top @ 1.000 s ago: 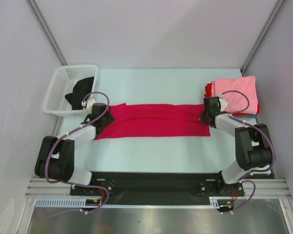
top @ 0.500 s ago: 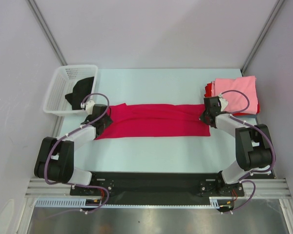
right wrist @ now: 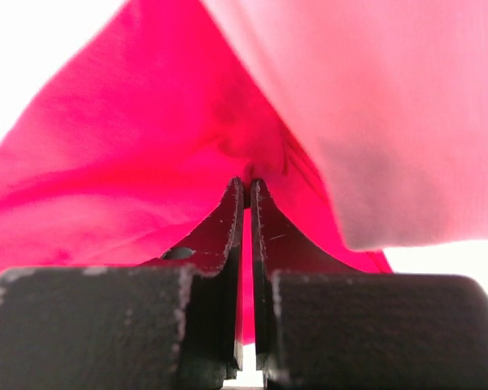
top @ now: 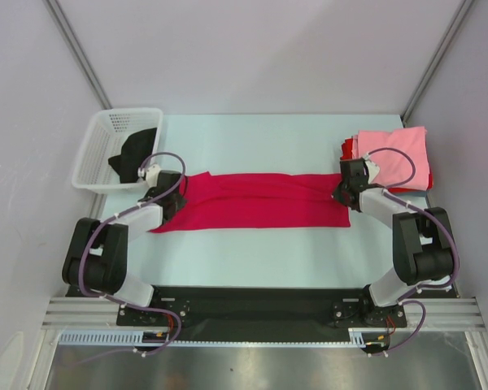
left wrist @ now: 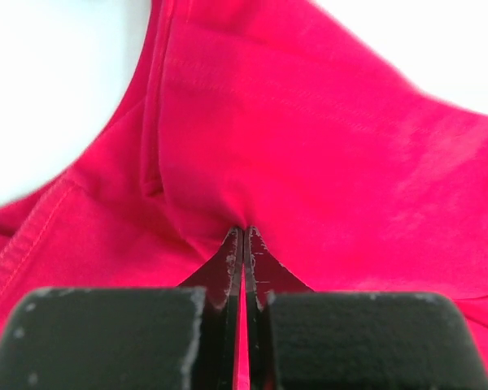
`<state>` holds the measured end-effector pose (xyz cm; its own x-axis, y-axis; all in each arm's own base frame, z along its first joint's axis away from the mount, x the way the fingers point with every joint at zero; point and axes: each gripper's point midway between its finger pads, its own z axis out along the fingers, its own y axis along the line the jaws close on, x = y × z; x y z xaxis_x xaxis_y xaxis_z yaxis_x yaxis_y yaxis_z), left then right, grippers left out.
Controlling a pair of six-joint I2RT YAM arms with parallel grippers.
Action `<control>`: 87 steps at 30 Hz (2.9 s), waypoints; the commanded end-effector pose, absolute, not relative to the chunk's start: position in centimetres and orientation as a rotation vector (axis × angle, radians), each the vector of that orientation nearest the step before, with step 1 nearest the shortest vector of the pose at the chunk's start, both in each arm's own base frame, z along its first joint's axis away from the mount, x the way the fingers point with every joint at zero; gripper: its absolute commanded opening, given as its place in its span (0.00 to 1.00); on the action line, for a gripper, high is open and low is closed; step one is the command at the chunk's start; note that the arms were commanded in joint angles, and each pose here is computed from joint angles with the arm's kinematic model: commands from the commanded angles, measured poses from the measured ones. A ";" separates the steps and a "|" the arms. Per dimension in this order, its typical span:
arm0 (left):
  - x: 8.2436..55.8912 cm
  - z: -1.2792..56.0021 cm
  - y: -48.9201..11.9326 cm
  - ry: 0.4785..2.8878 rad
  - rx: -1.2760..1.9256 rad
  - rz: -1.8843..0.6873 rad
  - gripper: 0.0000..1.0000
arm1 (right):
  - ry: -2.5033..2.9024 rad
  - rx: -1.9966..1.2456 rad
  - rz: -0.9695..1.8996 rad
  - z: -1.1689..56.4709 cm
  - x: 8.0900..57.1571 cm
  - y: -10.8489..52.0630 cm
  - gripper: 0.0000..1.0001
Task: Fold and stack the t-shirts
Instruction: Fold the tshirt
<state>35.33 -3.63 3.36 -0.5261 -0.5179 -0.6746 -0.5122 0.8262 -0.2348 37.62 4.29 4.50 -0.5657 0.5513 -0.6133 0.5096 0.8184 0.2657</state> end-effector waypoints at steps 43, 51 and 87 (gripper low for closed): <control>52.0 16.3 -2.4 1.968 -0.680 -0.033 0.00 | 2.184 0.723 0.335 11.4 54.8 4.2 0.00; 49.4 14.5 -2.1 2.001 -0.668 -0.018 0.00 | 2.196 0.722 0.316 11.4 52.2 3.9 0.00; 41.1 10.0 -1.1 2.066 -0.668 0.057 0.00 | 2.325 0.723 0.172 6.7 42.9 3.4 0.00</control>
<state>40.90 -1.44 8.41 -0.4676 -0.4461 -0.7631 -0.4831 0.8520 -0.2020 43.18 3.92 5.90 -0.6210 0.5712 -0.5366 0.4563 0.8202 0.3450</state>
